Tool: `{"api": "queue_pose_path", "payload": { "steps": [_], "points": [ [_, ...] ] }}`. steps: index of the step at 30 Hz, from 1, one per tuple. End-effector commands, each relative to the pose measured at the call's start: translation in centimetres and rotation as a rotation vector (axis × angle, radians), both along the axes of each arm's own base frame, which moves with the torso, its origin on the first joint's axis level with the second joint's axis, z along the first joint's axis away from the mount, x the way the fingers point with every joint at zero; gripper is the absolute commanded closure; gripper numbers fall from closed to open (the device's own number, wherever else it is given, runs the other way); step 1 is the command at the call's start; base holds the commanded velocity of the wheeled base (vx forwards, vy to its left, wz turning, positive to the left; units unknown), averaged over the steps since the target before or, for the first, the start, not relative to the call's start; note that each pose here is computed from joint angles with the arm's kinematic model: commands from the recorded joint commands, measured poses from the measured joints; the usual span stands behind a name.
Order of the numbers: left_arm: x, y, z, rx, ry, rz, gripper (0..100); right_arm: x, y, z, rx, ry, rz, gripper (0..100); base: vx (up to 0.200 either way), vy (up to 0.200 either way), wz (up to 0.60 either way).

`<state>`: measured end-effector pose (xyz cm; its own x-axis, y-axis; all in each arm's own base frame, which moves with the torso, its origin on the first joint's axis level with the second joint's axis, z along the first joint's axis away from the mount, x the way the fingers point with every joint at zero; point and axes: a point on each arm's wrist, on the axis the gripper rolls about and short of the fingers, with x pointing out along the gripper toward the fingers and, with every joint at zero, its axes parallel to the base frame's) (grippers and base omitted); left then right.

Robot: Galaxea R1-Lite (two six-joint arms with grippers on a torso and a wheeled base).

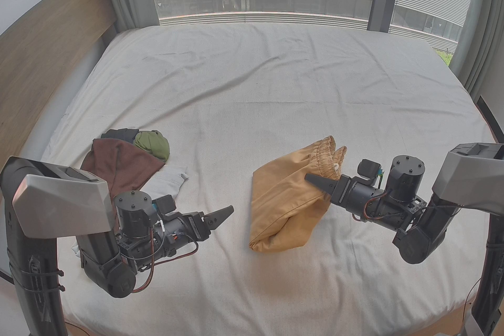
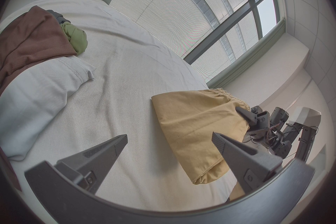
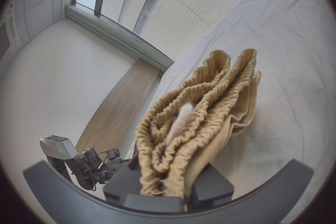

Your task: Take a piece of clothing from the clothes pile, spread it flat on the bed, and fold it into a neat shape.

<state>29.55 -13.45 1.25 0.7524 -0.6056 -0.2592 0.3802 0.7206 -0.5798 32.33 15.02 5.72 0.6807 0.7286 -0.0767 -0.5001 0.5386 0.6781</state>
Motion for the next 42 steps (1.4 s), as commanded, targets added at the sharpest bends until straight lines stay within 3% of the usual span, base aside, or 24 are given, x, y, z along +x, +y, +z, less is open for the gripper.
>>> {"api": "queue_pose_path", "payload": {
  "steps": [1,7,22,42],
  "points": [
    [-0.2,0.2,-0.1,0.004,0.008,0.004,0,0.4,0.7,1.5,0.018,-0.040,0.012,100,0.000,0.000,0.00],
    [-0.2,0.5,-0.4,0.058,-0.012,0.040,0,1.3,1.4,3.9,0.037,-0.083,0.019,100,0.000,0.000,0.00],
    [-0.4,0.5,-0.3,0.057,-0.007,0.037,0,5.4,3.1,8.4,0.068,-0.150,0.035,100,0.000,0.000,0.00],
    [-0.6,0.7,-0.4,0.059,0.000,0.039,0,12.8,5.9,6.2,0.054,-0.117,0.038,100,0.000,0.000,0.00]
  ]
}}
